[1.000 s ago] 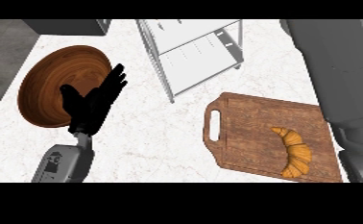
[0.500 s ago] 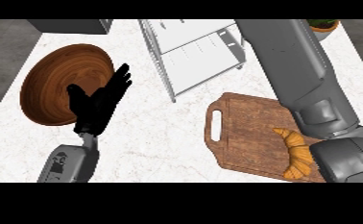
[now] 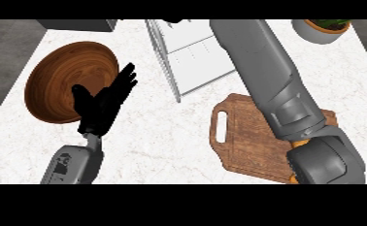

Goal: Pick the eggplant from the cutting board and place it in the tiered basket

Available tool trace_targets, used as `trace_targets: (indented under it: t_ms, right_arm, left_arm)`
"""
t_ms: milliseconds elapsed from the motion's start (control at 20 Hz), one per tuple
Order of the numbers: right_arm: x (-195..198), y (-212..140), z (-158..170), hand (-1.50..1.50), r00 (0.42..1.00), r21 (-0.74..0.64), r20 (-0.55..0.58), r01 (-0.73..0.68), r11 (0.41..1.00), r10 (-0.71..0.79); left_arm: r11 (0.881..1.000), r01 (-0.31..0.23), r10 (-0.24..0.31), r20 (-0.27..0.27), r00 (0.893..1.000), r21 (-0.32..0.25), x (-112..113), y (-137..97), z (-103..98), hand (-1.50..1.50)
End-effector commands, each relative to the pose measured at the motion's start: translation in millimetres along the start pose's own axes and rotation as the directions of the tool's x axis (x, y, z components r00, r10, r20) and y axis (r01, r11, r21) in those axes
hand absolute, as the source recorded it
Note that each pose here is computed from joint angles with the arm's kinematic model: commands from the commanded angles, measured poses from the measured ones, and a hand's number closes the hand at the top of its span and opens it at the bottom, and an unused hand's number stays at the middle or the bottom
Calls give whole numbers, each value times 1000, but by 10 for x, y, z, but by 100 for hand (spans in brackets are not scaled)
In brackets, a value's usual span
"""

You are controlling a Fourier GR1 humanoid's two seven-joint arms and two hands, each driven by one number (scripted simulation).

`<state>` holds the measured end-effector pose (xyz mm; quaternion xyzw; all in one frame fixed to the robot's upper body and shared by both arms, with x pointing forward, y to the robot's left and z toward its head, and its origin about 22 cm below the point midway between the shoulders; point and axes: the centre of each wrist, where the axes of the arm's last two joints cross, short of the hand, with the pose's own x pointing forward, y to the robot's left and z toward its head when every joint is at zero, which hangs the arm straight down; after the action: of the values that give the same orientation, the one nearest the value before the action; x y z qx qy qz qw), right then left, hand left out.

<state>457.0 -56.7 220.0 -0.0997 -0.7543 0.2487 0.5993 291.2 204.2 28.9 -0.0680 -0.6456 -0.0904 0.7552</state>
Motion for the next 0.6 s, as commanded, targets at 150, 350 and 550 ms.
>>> trace_targets:
  t_ms: [150,350,550]
  right_arm:
    - [104,188,-55,-150,990,0,112,87,996,-86]
    - [197,174,-77,-150,977,-140,192,116,983,-89]
    - [244,128,-102,-150,978,-271,137,190,944,-157]
  left_arm:
    - [1000,-7,7,8,1000,-21,-13,-134,-22,0]
    - [1000,-6,6,-1,1000,-14,44,45,-91,0]
    - [1000,-13,13,-15,1000,-5,4,16,-26,0]
